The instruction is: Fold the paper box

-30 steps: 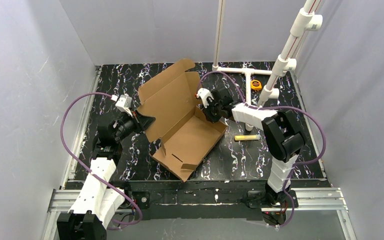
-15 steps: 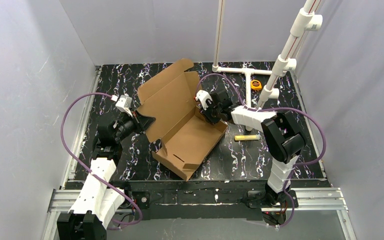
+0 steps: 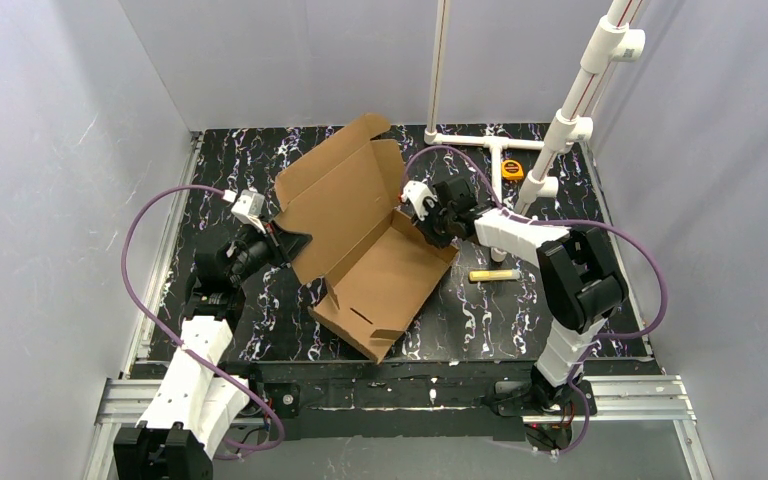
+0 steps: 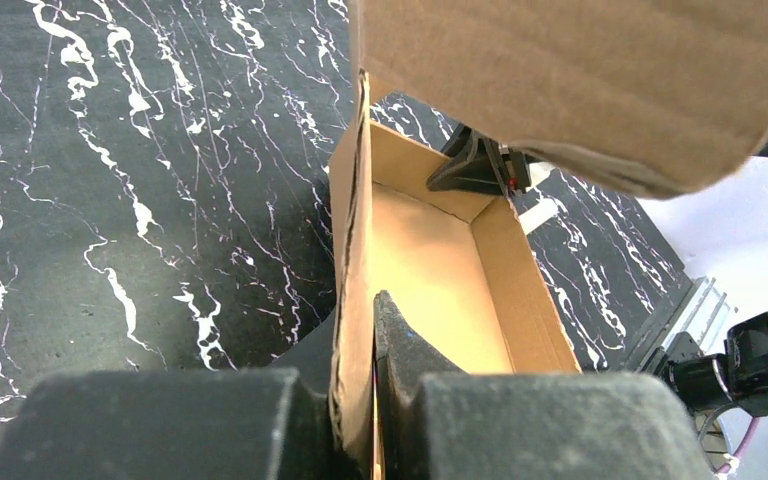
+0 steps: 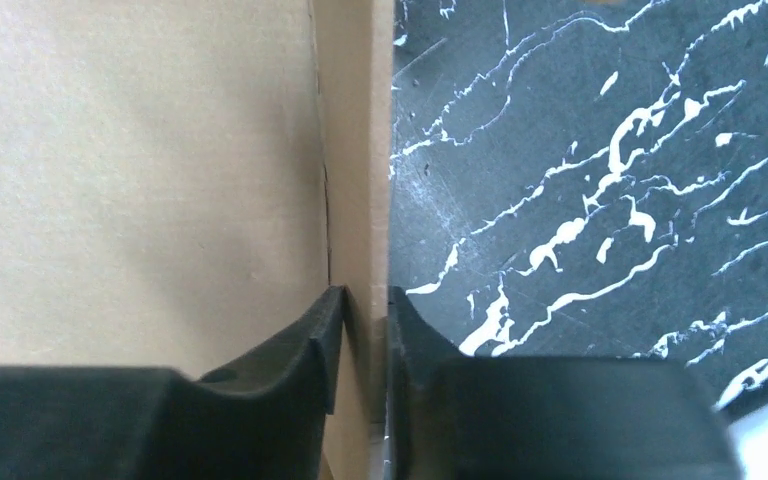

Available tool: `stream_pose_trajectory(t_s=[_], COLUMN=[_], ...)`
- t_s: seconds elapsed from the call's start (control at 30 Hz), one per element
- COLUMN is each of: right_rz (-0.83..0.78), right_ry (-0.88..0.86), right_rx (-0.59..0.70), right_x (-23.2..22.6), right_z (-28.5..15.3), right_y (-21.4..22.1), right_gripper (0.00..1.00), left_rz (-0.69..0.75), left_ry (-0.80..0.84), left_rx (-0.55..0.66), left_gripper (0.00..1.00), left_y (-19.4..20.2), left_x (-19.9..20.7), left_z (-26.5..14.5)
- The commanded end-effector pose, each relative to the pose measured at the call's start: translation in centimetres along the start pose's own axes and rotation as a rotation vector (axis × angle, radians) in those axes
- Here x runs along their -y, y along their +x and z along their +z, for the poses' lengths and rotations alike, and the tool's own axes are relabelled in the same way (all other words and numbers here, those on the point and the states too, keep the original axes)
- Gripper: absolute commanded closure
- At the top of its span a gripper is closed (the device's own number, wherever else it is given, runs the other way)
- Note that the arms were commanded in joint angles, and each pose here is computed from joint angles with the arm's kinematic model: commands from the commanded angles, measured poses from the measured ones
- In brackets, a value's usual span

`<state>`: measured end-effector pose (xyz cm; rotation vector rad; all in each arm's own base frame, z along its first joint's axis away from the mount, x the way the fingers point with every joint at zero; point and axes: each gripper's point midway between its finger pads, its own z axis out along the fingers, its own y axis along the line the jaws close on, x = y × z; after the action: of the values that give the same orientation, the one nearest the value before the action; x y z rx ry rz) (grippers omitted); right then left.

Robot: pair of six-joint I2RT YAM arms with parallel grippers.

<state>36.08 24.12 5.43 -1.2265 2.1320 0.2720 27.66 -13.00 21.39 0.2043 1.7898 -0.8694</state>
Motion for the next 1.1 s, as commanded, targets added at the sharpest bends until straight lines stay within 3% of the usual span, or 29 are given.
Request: stream_pose_trajectory(t_s=[0.0,0.1,0.27,0.4,0.47,0.57,0.6,0.63,0.67,0.9,1.0,1.07], right_rz=[0.002,0.019,0.036,0.032,0.028,0.031,-0.019,0.007,0.001,-0.224,-0.364,-0.452], right_ry=[-0.004,0.022,0.047,-0.033,-0.047,-0.052,0.007,-0.058,-0.087,-0.161,-0.287,-0.389], right_rx=[-0.007,0.001,0.056,0.090,0.116,0.172,0.325,0.232,0.244,0.484,0.548,0.585], right_x=[0.0,0.4,0.7,-0.5,-0.5,0.3,1.2,0.9,0.8,-0.6,-2.5,-4.0], right_z=[-0.1,0.0,-0.8,-1.4,-2.2,-4.3,-10.2,-6.6,-6.9,-13.5,-15.5,-17.3], right_y=[0.4,0.4,-0.8,-1.8,-2.5,-3.8,-7.7,-4.9,-4.8,-8.4,-10.2,-11.3], right_gripper=[0.81,0.99,0.99,0.51,0.38,0.28,0.25,0.24,0.22,0.13,0.01,0.00], left_rz=[0.042,0.047,0.054,0.109,0.166,0.293,0.339,0.383,0.417,0.576,0.629,0.652], left_ry=[0.035,0.040,0.047,0.039,0.046,0.089,0.112,0.134,0.150,0.229,0.236,0.237], left_rx=[0.035,0.037,0.042,0.070,0.089,0.097,0.086,0.076,0.067,0.050,0.059,0.064], left_gripper=[1.00,1.00,1.00,1.00,1.00,1.00,1.00,1.00,1.00,1.00,1.00,1.00], left_y=[-1.0,-1.0,-1.2,-2.1,-3.1,-4.6,-4.8,-4.8,-4.8,-4.6,-4.4,-4.1], left_x=[0.9,1.1,1.3,1.1,1.3,1.8,1.9,1.9,1.8,1.9,1.9,2.0], left_z=[-0.3,-0.3,-0.4,-0.3,-0.2,0.3,0.6,0.8,1.1,1.9,1.6,1.4])
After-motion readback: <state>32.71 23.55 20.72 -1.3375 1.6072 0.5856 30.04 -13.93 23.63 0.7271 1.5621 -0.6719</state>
